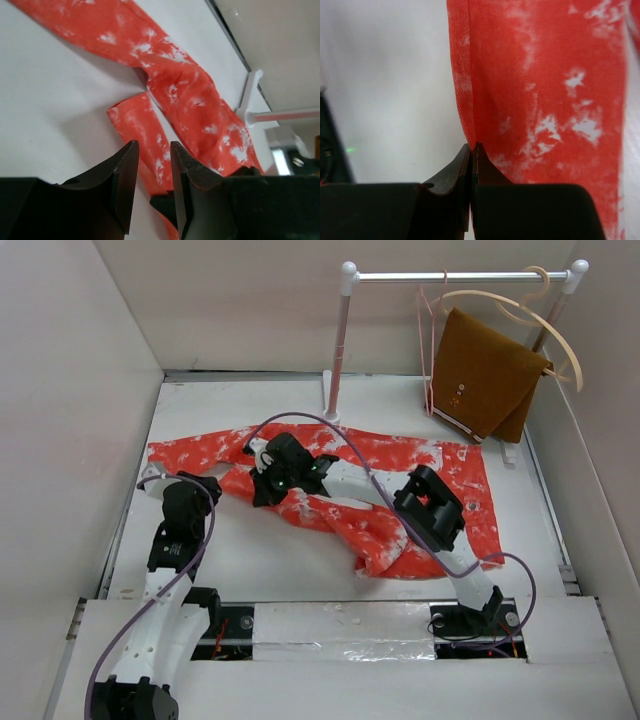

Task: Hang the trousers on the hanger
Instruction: Flatten out the trousers at the center of the board.

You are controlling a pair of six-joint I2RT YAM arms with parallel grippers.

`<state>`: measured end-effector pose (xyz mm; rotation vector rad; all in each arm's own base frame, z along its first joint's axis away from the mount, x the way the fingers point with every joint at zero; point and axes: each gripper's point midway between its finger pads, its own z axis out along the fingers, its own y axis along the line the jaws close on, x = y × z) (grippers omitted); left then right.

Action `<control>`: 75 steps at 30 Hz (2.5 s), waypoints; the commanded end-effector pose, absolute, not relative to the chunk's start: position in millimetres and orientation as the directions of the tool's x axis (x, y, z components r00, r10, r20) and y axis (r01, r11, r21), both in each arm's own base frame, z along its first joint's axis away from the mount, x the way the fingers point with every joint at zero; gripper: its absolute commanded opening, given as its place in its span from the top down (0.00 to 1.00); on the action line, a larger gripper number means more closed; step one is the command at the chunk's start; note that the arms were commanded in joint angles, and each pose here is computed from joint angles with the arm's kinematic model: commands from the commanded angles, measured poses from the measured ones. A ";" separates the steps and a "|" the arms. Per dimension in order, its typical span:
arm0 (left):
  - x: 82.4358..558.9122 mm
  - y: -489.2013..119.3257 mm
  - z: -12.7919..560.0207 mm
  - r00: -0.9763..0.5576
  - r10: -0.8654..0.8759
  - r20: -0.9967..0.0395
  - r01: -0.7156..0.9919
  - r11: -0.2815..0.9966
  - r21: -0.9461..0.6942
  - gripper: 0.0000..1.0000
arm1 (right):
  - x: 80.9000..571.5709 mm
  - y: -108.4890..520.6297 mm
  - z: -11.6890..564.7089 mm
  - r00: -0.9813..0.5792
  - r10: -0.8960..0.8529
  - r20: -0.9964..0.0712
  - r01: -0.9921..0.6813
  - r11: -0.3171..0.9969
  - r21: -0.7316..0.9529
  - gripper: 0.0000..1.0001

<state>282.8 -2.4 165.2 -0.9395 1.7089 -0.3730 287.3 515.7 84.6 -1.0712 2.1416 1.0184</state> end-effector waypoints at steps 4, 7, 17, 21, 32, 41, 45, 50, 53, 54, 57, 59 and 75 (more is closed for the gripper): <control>267.1 6.2 125.8 -0.096 -0.762 -0.640 -0.494 0.595 -0.634 0.65 | 205.4 548.8 111.3 -0.470 -0.421 -0.776 -0.883 0.247 0.400 0.94; 262.0 6.4 112.0 -0.105 -0.777 -0.620 -0.524 0.574 -0.629 0.64 | 190.2 537.6 89.1 -0.503 -0.458 -0.733 -0.864 0.233 0.447 0.78; 231.6 10.6 88.0 -0.105 -0.811 -0.576 -0.641 0.498 -0.584 0.63 | 209.9 487.8 157.7 -0.463 -0.369 -0.806 -0.883 0.269 0.384 0.28; 224.0 1.9 74.9 -0.144 -0.826 -0.545 -0.668 0.488 -0.562 0.63 | 218.2 457.1 180.9 -0.445 -0.288 -0.848 -0.876 0.337 0.346 0.35; 223.2 2.3 54.7 -0.203 -0.832 -0.516 -0.781 0.456 -0.428 0.66 | 244.3 372.3 211.4 -0.431 -0.152 -0.889 -0.830 0.453 0.325 0.40; 262.9 13.1 36.0 -0.284 -0.772 -0.568 -0.835 0.490 -0.249 0.65 | 247.1 345.3 237.7 -0.403 -0.060 -0.913 -0.820 0.468 0.331 0.40; 276.6 21.9 22.6 -0.287 -0.777 -0.560 -0.850 0.476 -0.226 0.65 | 252.3 335.9 239.8 -0.411 -0.038 -0.911 -0.806 0.481 0.344 0.40; 291.6 55.9 15.9 -0.248 -0.768 -0.591 -0.902 0.405 -0.148 0.67 | 261.4 323.8 239.8 -0.417 -0.009 -0.909 -0.788 0.503 0.357 0.40; 312.0 61.2 41.0 -0.213 -0.773 -0.597 -0.885 0.411 -0.218 0.67 | 261.4 325.1 237.6 -0.423 -0.011 -0.906 -0.788 0.498 0.361 0.40; 318.1 59.2 50.8 -0.204 -0.774 -0.599 -0.872 0.422 -0.249 0.66 | 264.3 323.4 235.9 -0.428 -0.010 -0.904 -0.783 0.504 0.365 0.40; 340.4 59.9 99.6 -0.129 -0.756 -0.641 -0.810 0.453 -0.371 0.63 | 266.9 323.5 233.2 -0.435 -0.014 -0.900 -0.782 0.502 0.370 0.40; 357.1 67.0 130.0 -0.081 -0.736 -0.673 -0.782 0.465 -0.415 0.60 | 266.8 324.4 232.1 -0.436 -0.016 -0.900 -0.784 0.498 0.371 0.41; 455.2 154.1 73.0 -0.260 -0.706 -0.659 -0.911 0.405 -0.075 0.49 | 267.1 334.9 217.2 -0.444 -0.060 -0.894 -0.801 0.474 0.366 0.81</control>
